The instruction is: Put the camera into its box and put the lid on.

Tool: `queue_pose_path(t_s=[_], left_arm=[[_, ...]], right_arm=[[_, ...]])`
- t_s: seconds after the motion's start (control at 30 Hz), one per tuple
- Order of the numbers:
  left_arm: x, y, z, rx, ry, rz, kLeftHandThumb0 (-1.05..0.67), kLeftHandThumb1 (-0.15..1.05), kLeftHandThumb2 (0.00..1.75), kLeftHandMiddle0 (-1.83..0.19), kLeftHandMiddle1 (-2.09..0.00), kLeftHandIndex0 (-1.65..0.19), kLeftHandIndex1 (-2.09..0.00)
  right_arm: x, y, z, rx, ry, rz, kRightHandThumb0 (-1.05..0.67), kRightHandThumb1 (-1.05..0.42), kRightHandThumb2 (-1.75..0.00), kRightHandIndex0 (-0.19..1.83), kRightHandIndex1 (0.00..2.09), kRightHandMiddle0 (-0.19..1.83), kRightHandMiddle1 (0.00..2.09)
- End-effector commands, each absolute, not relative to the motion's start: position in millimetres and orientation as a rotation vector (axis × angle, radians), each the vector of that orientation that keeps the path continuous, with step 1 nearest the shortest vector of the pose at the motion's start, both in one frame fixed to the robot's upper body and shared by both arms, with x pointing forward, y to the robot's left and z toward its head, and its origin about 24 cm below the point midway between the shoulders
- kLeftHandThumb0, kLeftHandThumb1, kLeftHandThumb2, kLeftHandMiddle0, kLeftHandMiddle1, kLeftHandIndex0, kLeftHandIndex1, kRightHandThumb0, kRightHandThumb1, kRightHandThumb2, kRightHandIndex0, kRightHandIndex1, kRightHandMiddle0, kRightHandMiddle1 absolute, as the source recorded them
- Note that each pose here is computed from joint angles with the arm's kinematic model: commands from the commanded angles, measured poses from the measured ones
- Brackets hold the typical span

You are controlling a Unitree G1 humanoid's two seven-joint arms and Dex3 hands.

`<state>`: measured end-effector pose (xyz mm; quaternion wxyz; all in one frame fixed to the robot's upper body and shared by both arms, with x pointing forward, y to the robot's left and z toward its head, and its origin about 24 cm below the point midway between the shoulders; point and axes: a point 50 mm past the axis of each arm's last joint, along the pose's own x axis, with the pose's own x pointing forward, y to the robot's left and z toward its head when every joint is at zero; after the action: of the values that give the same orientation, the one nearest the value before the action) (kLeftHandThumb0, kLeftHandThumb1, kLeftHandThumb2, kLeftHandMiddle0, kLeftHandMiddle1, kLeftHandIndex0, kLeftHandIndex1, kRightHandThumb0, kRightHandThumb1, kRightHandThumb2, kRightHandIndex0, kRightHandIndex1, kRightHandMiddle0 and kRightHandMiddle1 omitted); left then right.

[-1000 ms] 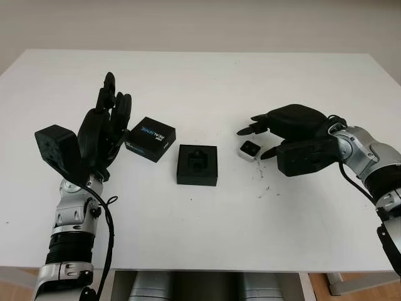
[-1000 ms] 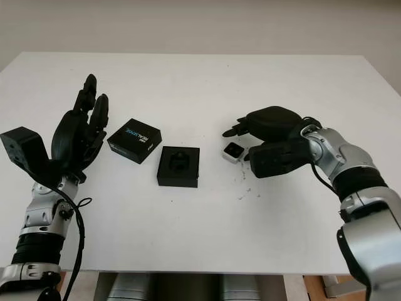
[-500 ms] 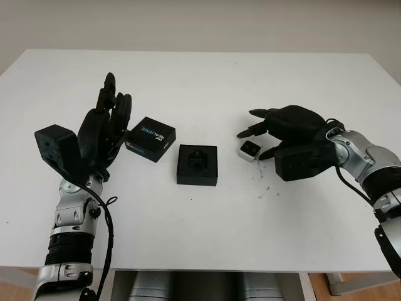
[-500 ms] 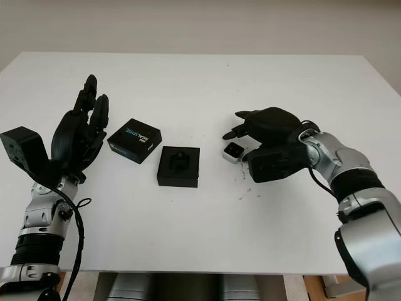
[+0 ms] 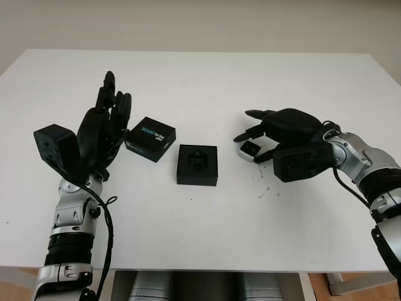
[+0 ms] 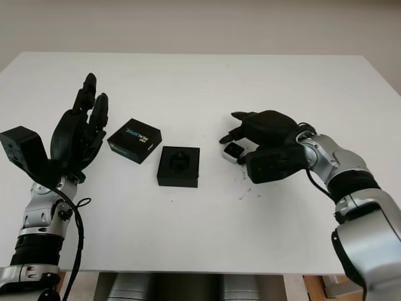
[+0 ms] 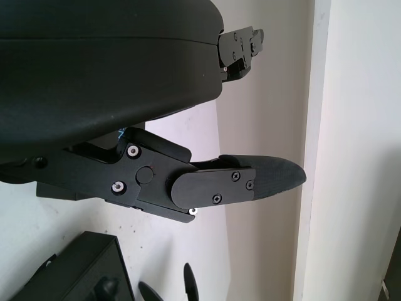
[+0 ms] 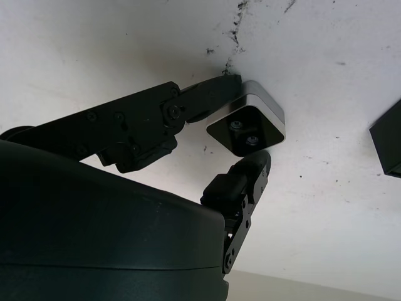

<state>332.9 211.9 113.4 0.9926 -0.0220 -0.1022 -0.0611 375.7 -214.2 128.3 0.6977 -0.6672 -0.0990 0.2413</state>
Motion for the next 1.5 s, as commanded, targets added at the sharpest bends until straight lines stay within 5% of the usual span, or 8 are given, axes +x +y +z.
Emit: queue_pose_path(t_s=[0.0,0.27,0.33,0.43,1.03,1.47], left_arm=[[331.4,215.0,114,-0.032,-0.206,-0.118,-0.68,1.05,0.45,0.19,0.00,0.19,0.00],[331.8,214.5,114,-0.029,-0.203,-0.121,-0.67,1.05,0.46,0.19,0.00,0.19,0.00],[332.0,214.1,115,-0.024,-0.205,-0.124,-0.67,1.05,0.47,0.19,0.00,0.19,0.00],[332.5,213.4,115,-0.032,-0.206,-0.125,-0.67,1.05,0.46,0.19,0.00,0.19,0.00],[330.9,212.8,115,-0.025,-0.203,-0.116,-0.67,1.05,0.44,0.19,0.00,0.19,0.00],[330.0,213.3,113,-0.018,-0.198,-0.123,-0.68,1.05,0.43,0.19,-0.02,0.19,-0.03]], right_arm=[[375,-214,126,-1.478,-0.217,0.541,-0.34,-0.91,-0.05,0.14,0.06,0.79,0.08],[375,-218,128,-1.512,-0.224,0.523,-0.33,-0.92,-0.06,0.17,0.06,0.84,0.22],[375,-219,128,-1.531,-0.228,0.518,-0.34,-0.94,-0.06,0.19,0.06,0.50,0.96],[375,-220,127,-1.570,-0.220,0.526,-0.33,-0.96,-0.06,0.20,0.06,0.32,1.32],[376,-222,125,-1.616,-0.201,0.523,-0.36,-0.95,-0.05,0.24,0.06,0.30,1.40],[376,-228,120,-1.343,-0.076,0.479,-0.36,-0.93,-0.05,0.23,0.05,0.35,1.42]])
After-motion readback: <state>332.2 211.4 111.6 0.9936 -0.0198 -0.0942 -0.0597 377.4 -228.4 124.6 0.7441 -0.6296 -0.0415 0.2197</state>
